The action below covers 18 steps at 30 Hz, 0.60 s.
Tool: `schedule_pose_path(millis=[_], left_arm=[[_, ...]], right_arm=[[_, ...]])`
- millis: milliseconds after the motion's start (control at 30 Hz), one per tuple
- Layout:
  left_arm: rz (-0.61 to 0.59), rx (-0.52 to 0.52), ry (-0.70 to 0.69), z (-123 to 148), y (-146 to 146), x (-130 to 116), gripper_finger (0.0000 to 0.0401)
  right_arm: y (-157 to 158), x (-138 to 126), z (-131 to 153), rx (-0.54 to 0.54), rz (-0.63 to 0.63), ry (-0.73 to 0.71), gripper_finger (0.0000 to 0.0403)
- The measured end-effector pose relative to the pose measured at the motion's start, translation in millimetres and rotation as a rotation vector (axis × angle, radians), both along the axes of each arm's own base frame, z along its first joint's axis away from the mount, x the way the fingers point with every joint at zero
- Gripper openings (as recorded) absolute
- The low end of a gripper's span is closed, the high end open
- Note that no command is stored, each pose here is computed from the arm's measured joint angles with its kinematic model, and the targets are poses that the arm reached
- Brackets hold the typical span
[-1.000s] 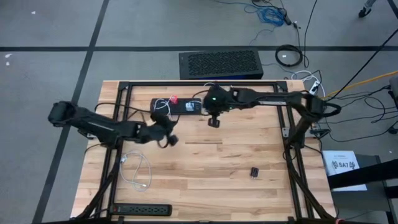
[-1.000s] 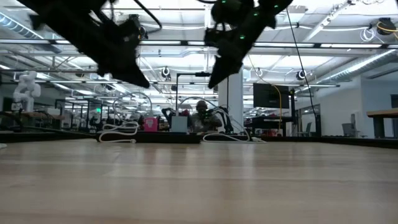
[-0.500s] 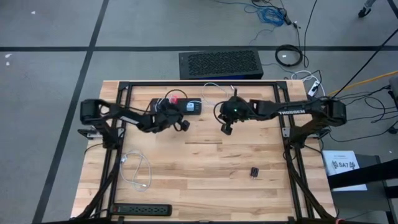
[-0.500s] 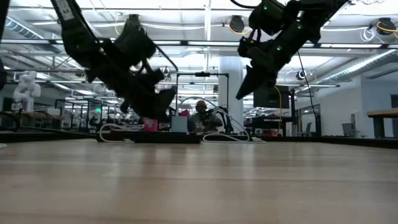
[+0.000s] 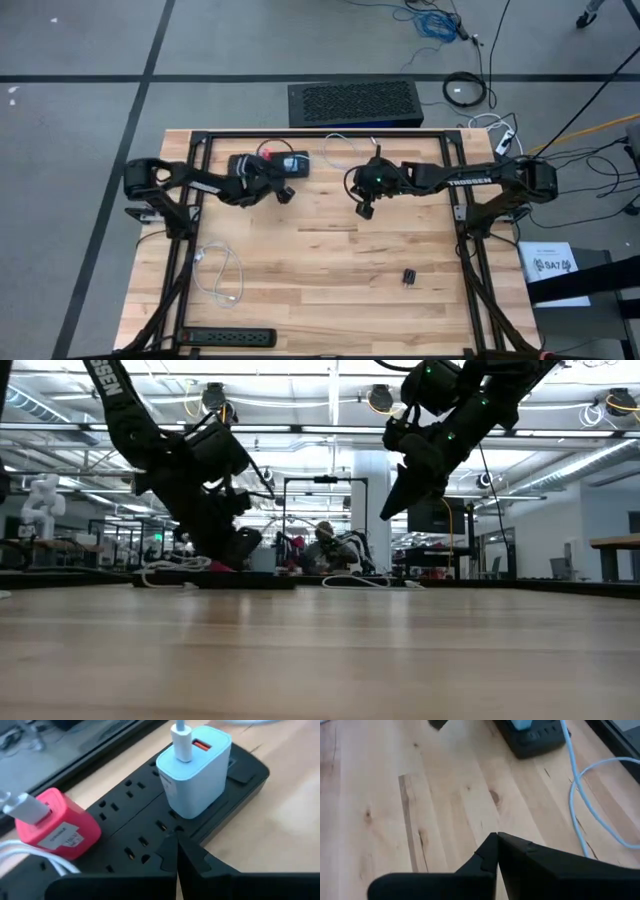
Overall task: Insert USB
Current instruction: Move the center black outlet extension to the top left of the table
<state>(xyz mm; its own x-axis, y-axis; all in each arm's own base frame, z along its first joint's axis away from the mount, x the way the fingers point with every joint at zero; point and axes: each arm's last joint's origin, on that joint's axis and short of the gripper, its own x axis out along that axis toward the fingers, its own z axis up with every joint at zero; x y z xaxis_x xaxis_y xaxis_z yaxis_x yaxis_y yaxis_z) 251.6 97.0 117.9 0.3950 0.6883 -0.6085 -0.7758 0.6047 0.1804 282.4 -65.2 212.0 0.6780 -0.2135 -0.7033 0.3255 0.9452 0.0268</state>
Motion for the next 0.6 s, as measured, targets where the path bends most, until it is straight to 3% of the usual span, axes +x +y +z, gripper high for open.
schedule_pose_path(millis=[267, 467, 600], left_arm=[[0.015, -0.039, 0.123, 22.3, 18.7, -31.7, 0.0004], [-0.121, -0.104, -0.060, 61.7, 3.5, -41.5, 0.0004], [-0.282, -0.117, -0.198, 93.2, -20.2, -50.1, 0.0004]], right_arm=[[1.1, -4.0, -1.6, 0.011, 0.001, 0.041, 0.0000], [7.0, -16.0, 12.0, 0.056, -0.018, 0.052, 0.0000], [22.2, -31.6, 19.9, 0.199, -0.031, 0.092, 0.0000]])
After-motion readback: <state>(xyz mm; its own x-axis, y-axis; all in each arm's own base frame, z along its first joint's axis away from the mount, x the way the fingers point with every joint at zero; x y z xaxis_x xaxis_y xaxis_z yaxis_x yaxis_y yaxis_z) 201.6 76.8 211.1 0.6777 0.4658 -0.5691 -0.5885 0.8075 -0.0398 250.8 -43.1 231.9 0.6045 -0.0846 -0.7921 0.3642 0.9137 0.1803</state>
